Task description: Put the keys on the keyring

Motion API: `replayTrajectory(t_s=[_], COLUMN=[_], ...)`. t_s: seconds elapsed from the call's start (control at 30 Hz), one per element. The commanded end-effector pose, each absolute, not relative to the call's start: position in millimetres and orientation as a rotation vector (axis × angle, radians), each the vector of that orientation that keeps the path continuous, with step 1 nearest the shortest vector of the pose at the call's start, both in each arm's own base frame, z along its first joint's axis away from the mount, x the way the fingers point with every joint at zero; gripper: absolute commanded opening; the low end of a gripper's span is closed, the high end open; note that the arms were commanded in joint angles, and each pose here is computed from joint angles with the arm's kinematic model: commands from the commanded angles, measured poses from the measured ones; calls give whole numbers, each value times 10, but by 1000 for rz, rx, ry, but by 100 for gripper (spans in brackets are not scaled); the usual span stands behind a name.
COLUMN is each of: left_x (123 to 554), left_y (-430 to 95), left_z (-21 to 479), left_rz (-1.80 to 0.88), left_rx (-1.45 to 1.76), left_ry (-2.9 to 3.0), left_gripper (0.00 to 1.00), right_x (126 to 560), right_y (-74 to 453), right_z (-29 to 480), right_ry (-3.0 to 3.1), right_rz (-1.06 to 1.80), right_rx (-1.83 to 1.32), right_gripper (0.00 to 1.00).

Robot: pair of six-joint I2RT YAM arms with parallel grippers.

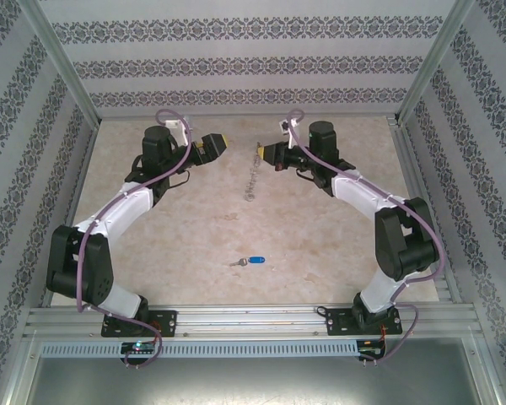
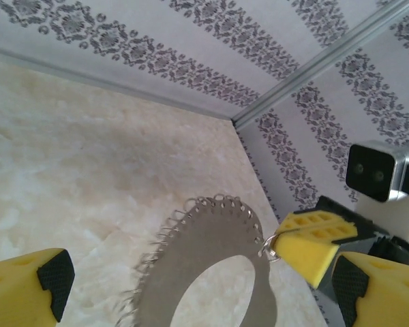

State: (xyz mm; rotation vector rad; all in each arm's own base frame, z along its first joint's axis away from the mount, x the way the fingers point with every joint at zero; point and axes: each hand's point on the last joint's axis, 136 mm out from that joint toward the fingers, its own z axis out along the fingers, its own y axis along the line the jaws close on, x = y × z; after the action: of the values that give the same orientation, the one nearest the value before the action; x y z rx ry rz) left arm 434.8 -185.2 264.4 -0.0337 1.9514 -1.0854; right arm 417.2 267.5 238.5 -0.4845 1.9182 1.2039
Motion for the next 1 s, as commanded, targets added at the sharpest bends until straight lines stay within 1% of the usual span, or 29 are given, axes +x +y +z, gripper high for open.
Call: replayTrajectory(t_s=[0.0, 0.07, 0.17, 0.33, 0.4, 0.57, 0.63, 0.7, 0.77, 0.8, 0.83, 0.87, 0.9, 0.97], left_x=[4323, 4327, 4346, 4351, 4347, 4365, 4353, 4341, 4351, 4358, 4367, 4375, 4376, 4359], left_y=[-2050, -2108, -2200, -2339, -2379, -2421, -2426, -2423, -2403, -2392, -2374, -2355, -2340, -2328], left_z=[2837, 2844, 2847, 2879, 2915, 2941, 2955, 2949, 2909, 2880, 2833, 2788, 2751, 2665], left_rz=[-1173, -1213, -1279, -1413, -1450, -1471, -1485, -1485, -1469, -1459, -1447, -1434, -1425, -1409], left_rx=[64, 84, 113, 155, 169, 188, 195, 194, 174, 164, 144, 123, 111, 103], left_ry=[1863, 1846, 1820, 1777, 1760, 1752, 1741, 1735, 1745, 1752, 1764, 1773, 1780, 1802], left_gripper=[96, 94, 87, 70, 67, 67, 67, 67, 67, 67, 67, 68, 69, 71], right_x=[3946, 3910, 3851, 3800, 3797, 3732, 3831, 3976, 3865, 3919, 4060, 4149, 4122, 3970], right_y=[2740, 2719, 2721, 2770, 2808, 2992, 2972, 2918, 2935, 2892, 2814, 2743, 2757, 2867], right_z=[2880, 2917, 2931, 2908, 2902, 2963, 2937, 2789, 2827, 2841, 2728, 2577, 2483, 2556], right_ry=[1757, 1736, 1685, 1582, 1548, 1520, 1545, 1648, 1601, 1604, 1708, 1828, 1874, 1812], right_rz=[1313, 1302, 1281, 1189, 1130, 1145, 1095, 1025, 1100, 1090, 987, 826, 794, 990], right_rx=[-582, -582, -590, -580, -566, -596, -553, -486, -515, -465, -381, -369, -404, -470], right_gripper=[0, 0, 0, 0, 0, 0, 0, 0, 0, 0, 0, 0, 0, 0])
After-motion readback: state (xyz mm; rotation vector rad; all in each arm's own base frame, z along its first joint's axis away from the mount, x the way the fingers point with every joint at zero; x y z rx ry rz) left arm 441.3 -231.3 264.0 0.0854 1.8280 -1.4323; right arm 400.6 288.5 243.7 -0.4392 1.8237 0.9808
